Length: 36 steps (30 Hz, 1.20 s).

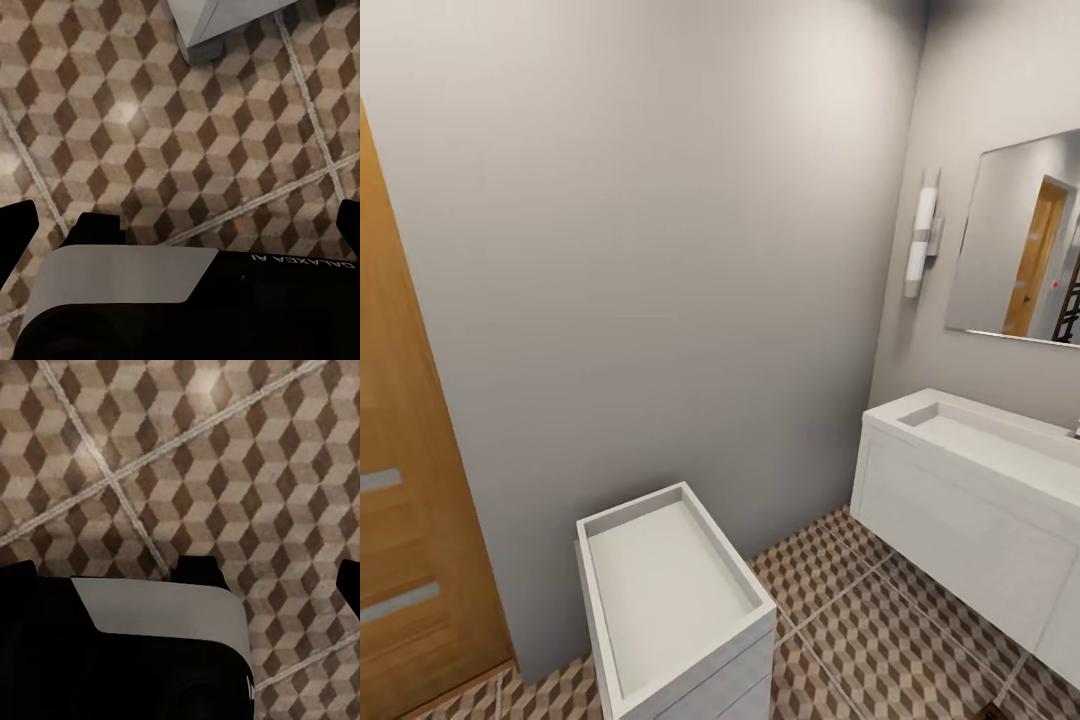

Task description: Take the four mousetraps from the cabinet in the bathroom and place them on the bathroom floor. Make sure all four end up on the same floor surface, and ensure that at least two of them are either under or directly next to the same bathroom sink.

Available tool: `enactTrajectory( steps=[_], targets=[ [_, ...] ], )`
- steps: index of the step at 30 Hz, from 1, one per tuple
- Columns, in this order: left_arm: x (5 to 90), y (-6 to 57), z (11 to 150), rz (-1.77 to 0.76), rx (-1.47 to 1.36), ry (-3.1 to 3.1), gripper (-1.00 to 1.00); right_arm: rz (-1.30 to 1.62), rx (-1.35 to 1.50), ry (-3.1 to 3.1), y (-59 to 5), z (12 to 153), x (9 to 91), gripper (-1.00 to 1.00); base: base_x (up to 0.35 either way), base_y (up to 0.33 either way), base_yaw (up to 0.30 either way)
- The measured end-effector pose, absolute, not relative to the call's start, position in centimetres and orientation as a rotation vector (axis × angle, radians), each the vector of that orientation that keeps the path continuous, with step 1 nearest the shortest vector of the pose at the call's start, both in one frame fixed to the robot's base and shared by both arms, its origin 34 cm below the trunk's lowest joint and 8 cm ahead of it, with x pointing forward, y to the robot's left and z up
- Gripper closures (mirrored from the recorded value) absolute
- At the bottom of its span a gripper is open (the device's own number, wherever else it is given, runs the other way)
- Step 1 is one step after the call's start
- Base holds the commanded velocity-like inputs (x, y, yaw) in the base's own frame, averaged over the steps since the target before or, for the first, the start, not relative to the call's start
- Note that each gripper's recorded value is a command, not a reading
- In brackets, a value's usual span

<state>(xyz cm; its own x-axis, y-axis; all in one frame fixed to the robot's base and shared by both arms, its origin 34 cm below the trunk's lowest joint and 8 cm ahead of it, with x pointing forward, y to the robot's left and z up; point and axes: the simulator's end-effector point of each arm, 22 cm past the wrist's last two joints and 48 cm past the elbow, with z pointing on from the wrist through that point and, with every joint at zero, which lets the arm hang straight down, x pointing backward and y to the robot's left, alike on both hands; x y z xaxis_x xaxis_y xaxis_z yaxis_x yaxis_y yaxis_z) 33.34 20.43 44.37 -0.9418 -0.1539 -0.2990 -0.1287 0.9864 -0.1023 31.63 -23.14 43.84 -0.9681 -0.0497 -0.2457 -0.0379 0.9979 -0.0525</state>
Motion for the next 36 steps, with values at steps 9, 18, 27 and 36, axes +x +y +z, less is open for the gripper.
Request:
enactTrajectory(
  steps=[9,18,27,36],
  targets=[
    [33.34,20.43,44.37,-0.117,-0.205,2.821,-1.0,-0.069,-0.065,2.891,-23.12,43.84,31.61,-1.0,0.0,0.0,0.008],
    [33.34,20.44,44.37,-0.117,-0.206,2.821,-1.0,-0.07,-0.063,2.891,-23.14,43.84,31.62,-1.0,0.0,0.0,0.172],
    [33.33,20.44,44.37,-0.117,-0.206,2.821,-1.0,-0.07,-0.064,2.892,-23.15,43.83,31.61,-1.0,0.0,0.0,0.26],
    [33.35,20.44,44.38,-0.116,-0.205,2.82,-1.0,-0.068,-0.065,2.892,-23.13,43.83,31.6,-1.0,0.0,0.0,0.275]
  ],
)
